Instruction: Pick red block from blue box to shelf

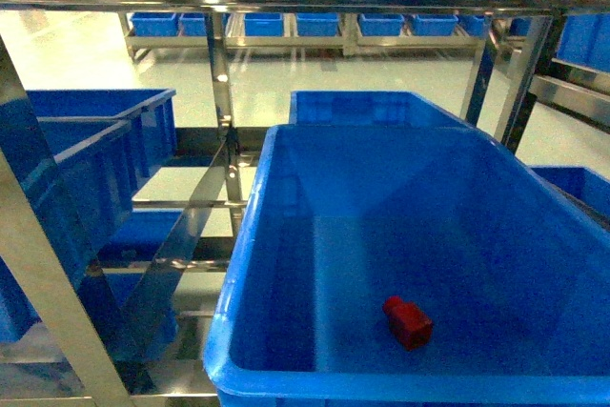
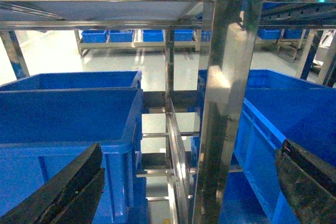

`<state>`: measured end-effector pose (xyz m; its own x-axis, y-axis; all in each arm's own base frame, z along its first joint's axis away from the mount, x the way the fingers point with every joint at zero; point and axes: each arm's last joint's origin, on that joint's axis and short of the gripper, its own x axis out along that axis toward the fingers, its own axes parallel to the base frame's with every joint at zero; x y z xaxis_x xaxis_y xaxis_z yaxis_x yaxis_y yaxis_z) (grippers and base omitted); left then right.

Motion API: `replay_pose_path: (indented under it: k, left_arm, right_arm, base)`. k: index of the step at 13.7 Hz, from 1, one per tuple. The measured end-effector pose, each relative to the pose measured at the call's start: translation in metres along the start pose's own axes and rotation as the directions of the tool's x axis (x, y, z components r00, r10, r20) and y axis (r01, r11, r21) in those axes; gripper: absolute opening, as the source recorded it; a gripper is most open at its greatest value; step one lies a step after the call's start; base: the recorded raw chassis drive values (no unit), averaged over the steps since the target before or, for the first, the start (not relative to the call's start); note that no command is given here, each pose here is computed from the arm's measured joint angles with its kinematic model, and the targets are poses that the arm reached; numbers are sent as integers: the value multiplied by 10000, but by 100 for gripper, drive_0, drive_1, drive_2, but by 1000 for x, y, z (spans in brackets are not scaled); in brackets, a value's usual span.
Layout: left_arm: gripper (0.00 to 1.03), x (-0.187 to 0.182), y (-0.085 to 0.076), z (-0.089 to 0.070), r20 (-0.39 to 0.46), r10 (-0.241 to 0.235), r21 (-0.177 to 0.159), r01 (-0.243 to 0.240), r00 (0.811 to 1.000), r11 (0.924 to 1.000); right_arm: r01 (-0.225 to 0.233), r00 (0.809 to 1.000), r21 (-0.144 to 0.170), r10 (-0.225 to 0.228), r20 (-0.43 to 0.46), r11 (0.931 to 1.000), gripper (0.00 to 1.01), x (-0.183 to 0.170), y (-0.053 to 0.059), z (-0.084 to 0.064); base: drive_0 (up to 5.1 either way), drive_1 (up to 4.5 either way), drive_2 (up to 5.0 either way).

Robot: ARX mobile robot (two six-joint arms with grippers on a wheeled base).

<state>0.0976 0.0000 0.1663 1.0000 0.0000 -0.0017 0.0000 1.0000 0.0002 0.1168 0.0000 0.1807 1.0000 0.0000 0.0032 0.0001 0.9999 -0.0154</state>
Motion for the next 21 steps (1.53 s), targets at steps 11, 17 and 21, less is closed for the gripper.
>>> replay_pose_path:
  k: [11, 17, 21]
  left_arm:
    - [98, 0, 0, 0, 0, 0, 0, 0, 10000, 10000]
    - [98, 0, 0, 0, 0, 0, 0, 0, 10000, 10000]
    - [98, 0, 0, 0, 0, 0, 0, 0, 10000, 10000]
  right_arm:
    - [12, 10000, 80, -12, 30, 10000, 17, -20, 0, -13]
    - [12, 10000, 76, -12, 30, 10000, 46, -20, 0, -13]
    - [12, 10000, 76, -12, 30, 10000, 75, -20, 0, -13]
  base:
    - [0, 0, 0]
    - [0, 0, 0]
    - [0, 0, 0]
